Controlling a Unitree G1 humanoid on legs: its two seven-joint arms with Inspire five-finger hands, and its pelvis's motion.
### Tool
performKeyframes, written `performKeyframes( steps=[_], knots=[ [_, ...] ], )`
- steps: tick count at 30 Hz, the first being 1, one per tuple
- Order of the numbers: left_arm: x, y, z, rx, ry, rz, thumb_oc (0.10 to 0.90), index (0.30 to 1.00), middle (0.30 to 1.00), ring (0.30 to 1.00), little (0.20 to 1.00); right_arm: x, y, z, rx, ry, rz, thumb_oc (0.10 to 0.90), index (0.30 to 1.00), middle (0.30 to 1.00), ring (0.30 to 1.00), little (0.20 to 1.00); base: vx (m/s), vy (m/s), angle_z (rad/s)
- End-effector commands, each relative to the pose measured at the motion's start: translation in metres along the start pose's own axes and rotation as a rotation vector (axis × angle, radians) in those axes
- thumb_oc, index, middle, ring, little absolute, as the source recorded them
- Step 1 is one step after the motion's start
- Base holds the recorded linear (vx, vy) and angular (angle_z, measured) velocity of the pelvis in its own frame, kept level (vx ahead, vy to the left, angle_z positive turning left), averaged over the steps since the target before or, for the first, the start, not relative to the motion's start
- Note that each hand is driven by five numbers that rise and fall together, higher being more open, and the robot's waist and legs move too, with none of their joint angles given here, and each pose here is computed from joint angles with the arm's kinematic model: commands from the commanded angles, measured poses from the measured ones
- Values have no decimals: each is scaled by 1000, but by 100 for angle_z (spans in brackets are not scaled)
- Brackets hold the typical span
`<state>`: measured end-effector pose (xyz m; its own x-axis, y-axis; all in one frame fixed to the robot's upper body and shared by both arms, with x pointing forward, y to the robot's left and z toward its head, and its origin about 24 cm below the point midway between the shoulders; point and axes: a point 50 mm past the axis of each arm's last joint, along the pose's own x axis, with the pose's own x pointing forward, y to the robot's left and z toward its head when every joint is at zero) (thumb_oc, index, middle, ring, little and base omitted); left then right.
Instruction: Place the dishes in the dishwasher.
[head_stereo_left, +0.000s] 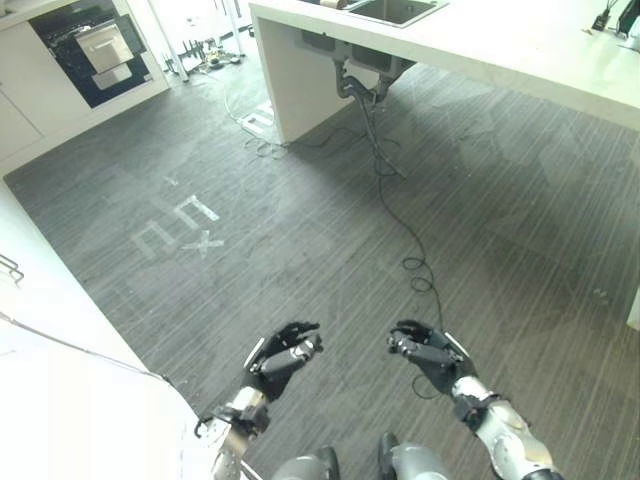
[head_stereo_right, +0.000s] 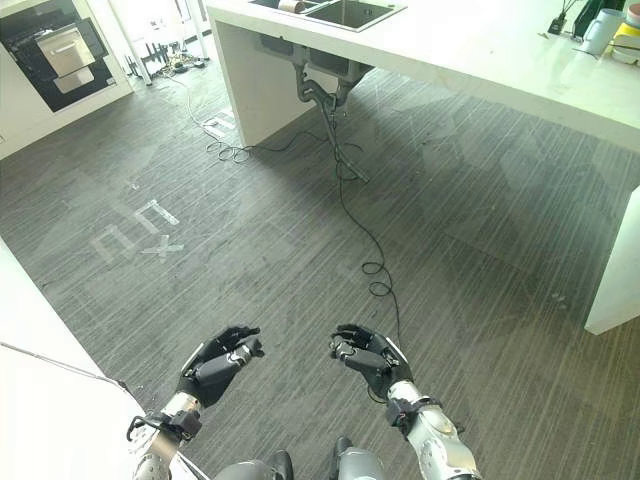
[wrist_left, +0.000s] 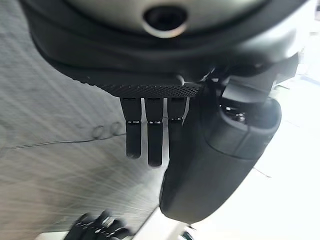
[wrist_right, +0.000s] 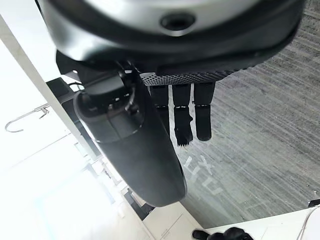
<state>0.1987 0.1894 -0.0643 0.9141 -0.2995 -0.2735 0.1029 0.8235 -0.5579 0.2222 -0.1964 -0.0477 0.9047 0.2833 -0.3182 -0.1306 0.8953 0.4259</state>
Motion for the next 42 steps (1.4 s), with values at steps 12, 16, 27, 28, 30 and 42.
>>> performKeyframes(
  steps=[12,16,27,28,30,42],
  knots=[
    [-2,18,4,226,81,138,800,900,900,900,900,7,1,7,-60,-13,-34,800,900,900,900,900,-7,-28,3],
    [-1,22,8,309,83,198,800,900,900,900,900,4,-5,2,-145,39,-54,800,900,900,900,900,-1,-76,6],
    [2,30,27,413,-6,297,800,900,900,900,900,2,-17,24,-294,0,-89,800,900,900,900,900,56,-106,-5],
    [2,31,28,408,-14,299,800,900,900,900,900,1,-19,26,-295,-11,-97,800,900,900,900,900,159,-66,6],
    [-1,32,27,392,-22,300,800,900,900,900,900,0,-23,26,-288,-17,-106,800,900,900,900,900,258,60,30],
    [-11,35,18,458,21,293,800,900,900,900,900,0,-25,20,-224,-59,-166,800,900,900,900,900,390,256,-25]
  ],
)
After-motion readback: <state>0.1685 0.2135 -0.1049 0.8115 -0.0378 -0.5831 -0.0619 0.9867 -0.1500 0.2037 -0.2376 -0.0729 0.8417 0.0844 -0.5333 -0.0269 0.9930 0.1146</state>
